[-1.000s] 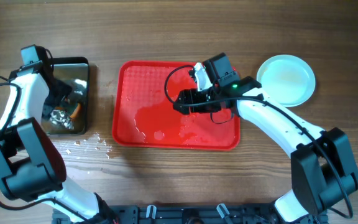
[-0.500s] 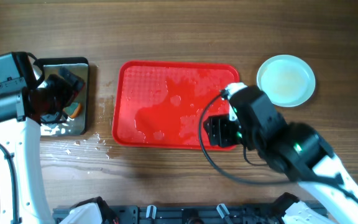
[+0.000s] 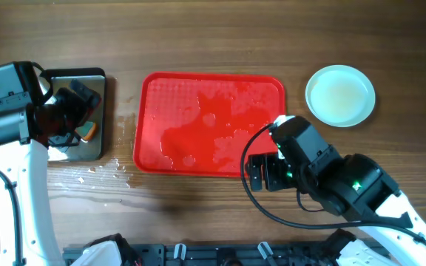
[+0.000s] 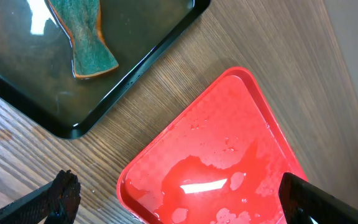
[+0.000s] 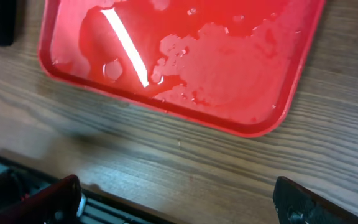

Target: Clean dirty plates on tray and stack at the side

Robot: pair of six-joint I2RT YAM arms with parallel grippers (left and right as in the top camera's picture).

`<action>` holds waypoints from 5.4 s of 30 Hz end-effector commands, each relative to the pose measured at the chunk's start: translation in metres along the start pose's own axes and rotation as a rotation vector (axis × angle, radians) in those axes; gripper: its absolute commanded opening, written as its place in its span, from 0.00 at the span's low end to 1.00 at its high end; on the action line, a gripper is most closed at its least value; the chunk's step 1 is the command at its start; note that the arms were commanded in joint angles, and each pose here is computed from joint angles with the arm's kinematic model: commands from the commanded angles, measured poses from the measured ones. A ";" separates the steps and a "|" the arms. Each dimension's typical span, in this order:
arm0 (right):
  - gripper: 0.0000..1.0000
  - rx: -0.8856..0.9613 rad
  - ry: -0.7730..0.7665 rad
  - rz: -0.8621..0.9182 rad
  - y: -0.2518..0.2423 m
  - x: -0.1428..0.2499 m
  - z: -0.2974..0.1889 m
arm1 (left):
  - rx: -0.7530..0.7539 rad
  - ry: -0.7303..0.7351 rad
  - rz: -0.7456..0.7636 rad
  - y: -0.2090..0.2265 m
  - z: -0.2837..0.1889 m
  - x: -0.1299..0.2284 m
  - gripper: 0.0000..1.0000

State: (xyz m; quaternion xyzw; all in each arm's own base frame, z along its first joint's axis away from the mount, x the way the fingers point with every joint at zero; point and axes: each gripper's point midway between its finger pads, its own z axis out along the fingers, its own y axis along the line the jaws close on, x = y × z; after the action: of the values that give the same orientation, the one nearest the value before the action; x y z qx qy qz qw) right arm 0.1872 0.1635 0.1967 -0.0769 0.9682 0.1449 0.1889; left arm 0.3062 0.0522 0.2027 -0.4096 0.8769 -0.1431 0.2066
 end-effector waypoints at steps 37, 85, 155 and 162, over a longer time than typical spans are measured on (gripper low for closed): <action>1.00 0.294 -1.177 -0.193 -0.169 -0.031 -0.014 | 0.019 0.007 0.016 -0.003 -0.002 0.002 1.00; 1.00 0.320 -1.192 -0.046 -0.186 -0.029 -0.017 | 0.455 -0.410 0.362 -0.031 -0.023 0.073 1.00; 1.00 0.320 -1.192 -0.046 -0.186 -0.029 -0.017 | 0.564 -0.856 0.761 0.012 0.015 0.105 1.00; 1.00 0.320 -1.192 -0.046 -0.186 -0.029 -0.017 | 0.564 -0.856 0.761 0.012 0.015 0.105 1.00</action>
State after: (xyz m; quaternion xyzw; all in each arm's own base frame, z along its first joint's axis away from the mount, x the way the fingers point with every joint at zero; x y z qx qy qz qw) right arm 0.2465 -0.0131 0.1740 0.0192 0.7086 0.0103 0.7052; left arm 0.2447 -0.0243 0.1615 -0.0249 0.7288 -0.1187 0.6739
